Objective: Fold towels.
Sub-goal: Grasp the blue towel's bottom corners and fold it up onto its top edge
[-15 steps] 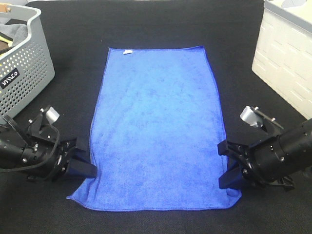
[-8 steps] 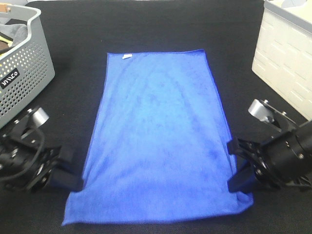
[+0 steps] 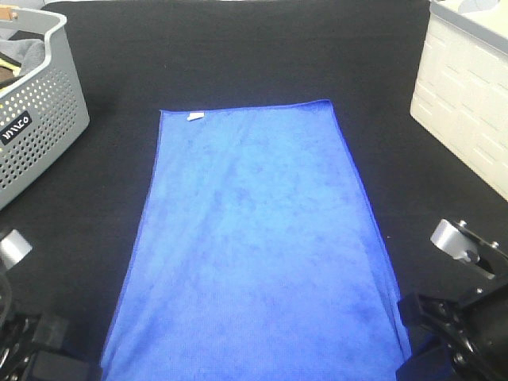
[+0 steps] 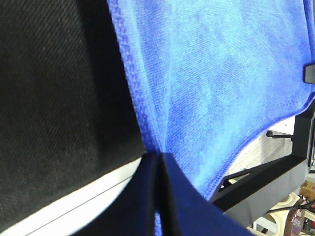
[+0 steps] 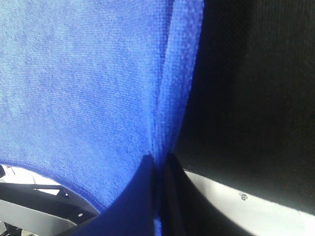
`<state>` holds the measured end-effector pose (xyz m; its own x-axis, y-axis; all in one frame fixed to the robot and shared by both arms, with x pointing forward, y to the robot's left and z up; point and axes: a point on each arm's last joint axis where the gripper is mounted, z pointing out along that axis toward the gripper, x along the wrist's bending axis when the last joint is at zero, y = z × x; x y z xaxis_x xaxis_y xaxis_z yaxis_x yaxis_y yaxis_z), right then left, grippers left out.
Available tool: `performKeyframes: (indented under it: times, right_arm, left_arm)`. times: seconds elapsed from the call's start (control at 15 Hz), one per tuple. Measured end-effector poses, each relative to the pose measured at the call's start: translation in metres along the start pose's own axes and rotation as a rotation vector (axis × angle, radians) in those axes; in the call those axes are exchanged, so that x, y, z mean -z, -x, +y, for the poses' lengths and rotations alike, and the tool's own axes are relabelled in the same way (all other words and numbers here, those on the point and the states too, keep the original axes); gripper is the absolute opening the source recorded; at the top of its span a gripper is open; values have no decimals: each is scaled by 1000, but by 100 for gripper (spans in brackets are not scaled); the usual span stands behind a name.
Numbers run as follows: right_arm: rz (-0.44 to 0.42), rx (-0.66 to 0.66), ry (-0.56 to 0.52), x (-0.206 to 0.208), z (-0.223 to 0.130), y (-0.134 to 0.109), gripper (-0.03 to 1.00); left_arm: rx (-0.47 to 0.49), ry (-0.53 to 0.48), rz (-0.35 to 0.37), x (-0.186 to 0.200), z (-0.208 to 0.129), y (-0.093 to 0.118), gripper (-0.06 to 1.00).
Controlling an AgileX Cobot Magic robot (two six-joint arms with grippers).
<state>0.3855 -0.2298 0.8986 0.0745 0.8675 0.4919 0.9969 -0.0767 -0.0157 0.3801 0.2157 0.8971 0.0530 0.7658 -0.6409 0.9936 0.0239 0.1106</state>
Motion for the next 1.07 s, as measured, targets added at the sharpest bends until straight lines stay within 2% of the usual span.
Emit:
performKeyframes:
  times: [0.27, 0.4, 0.67, 0.87, 0.93, 1.07]
  right_arm:
    - [18, 31, 61, 9, 12, -8, 0]
    - [42, 73, 148, 23, 38, -24, 0]
    - [45, 134, 217, 46, 92, -51, 0]
    - [23, 186, 278, 55, 152, -71, 0]
    - [23, 186, 278, 55, 152, -71, 0]
    - [39, 204, 328, 59, 190, -84, 0]
  left_arm:
    - [-3, 40, -14, 3, 13, 6, 0]
    - [-26, 112, -26, 11, 44, 21, 0]
    - [-98, 156, 50, 23, 99, 37, 0]
    - [-99, 217, 73, 26, 157, 35, 0]
    - [-99, 217, 73, 26, 157, 35, 0]
    - [-99, 253, 75, 24, 190, 31, 0]
